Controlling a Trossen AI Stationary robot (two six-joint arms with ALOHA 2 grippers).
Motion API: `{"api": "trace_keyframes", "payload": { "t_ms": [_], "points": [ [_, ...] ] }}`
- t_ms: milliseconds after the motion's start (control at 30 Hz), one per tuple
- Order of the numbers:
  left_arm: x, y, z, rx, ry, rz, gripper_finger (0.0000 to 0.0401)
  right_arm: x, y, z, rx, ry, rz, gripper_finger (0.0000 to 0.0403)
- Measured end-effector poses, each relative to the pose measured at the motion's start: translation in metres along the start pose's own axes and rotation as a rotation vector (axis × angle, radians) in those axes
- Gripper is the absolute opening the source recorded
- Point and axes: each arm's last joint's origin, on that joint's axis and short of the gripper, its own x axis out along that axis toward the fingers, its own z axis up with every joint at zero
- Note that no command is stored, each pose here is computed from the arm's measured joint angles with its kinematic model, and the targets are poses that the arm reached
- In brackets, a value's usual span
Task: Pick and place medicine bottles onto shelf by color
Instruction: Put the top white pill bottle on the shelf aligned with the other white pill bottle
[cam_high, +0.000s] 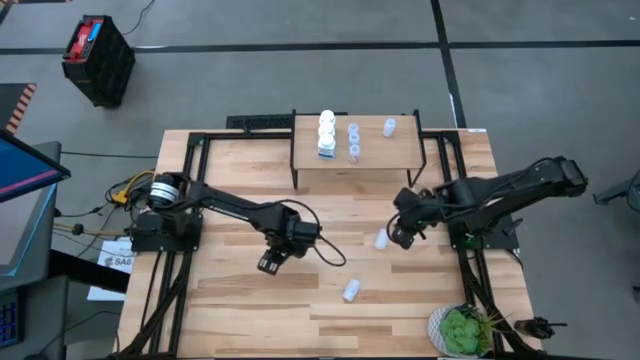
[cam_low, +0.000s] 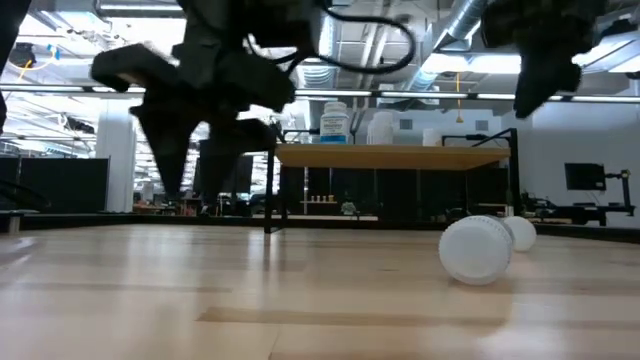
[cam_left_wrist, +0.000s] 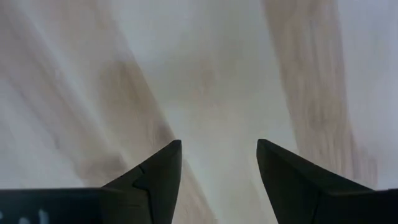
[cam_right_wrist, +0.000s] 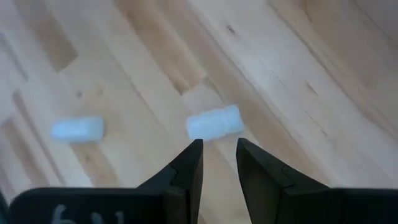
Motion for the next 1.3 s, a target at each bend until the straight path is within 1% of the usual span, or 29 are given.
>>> {"api": "trace_keyframes", "payload": {
  "t_ms": [33,100,200,367,433,533,667,733,833,933,1000,1067,1167,1300],
  "points": [
    [-0.001,-0.001,-0.004,-0.008,0.017,0.003,0.0194,0.003,-0.001,-0.001,0.022,-0.009,-0.007,0.012],
    [-0.003,-0.003,-0.01,-0.017,-0.001,0.019,0.0194,0.003,-0.002,0.0,0.055,-0.041,-0.031,0.012],
    [-0.007,-0.004,-0.019,-0.025,-0.043,0.039,0.0194,0.012,0.001,0.001,0.055,-0.04,-0.054,0.012],
    [-0.009,-0.006,-0.025,-0.016,-0.203,0.085,0.0194,0.045,0.009,0.0,0.012,0.049,-0.16,0.012],
    [-0.008,-0.005,-0.024,-0.015,-0.276,0.12,0.0194,0.059,0.011,-0.001,-0.019,0.085,-0.209,0.012],
    [-0.005,-0.003,-0.022,-0.041,-0.335,0.175,0.0194,0.078,0.013,-0.003,-0.038,0.109,-0.28,0.012],
    [-0.001,0.0,-0.016,-0.069,-0.418,0.226,0.0194,0.092,0.014,-0.003,-0.078,0.105,-0.348,0.012],
    [-0.002,0.003,-0.009,-0.104,-0.509,0.269,0.0194,0.095,0.015,-0.003,-0.12,0.118,-0.356,0.012],
    [-0.012,0.006,0.003,-0.202,-0.68,0.316,0.0194,0.094,0.01,-0.005,-0.215,0.186,-0.376,0.012],
    [-0.019,0.008,0.01,-0.306,-0.802,0.317,0.0194,0.086,0.004,-0.008,-0.317,0.3,-0.379,0.012],
    [-0.023,0.009,0.013,-0.356,-0.858,0.303,0.0194,0.083,0.004,-0.009,-0.39,0.337,-0.361,0.012],
    [-0.024,0.009,0.014,-0.394,-0.874,0.311,0.0194,0.085,0.006,-0.008,-0.415,0.323,-0.334,0.012],
    [-0.023,0.011,0.012,-0.449,-0.861,0.36,0.0194,0.093,0.012,-0.006,-0.449,0.298,-0.298,0.012],
    [-0.021,0.013,0.01,-0.476,-0.834,0.42,0.0194,0.108,0.015,-0.011,-0.482,0.334,-0.317,0.012]
  ]
}}
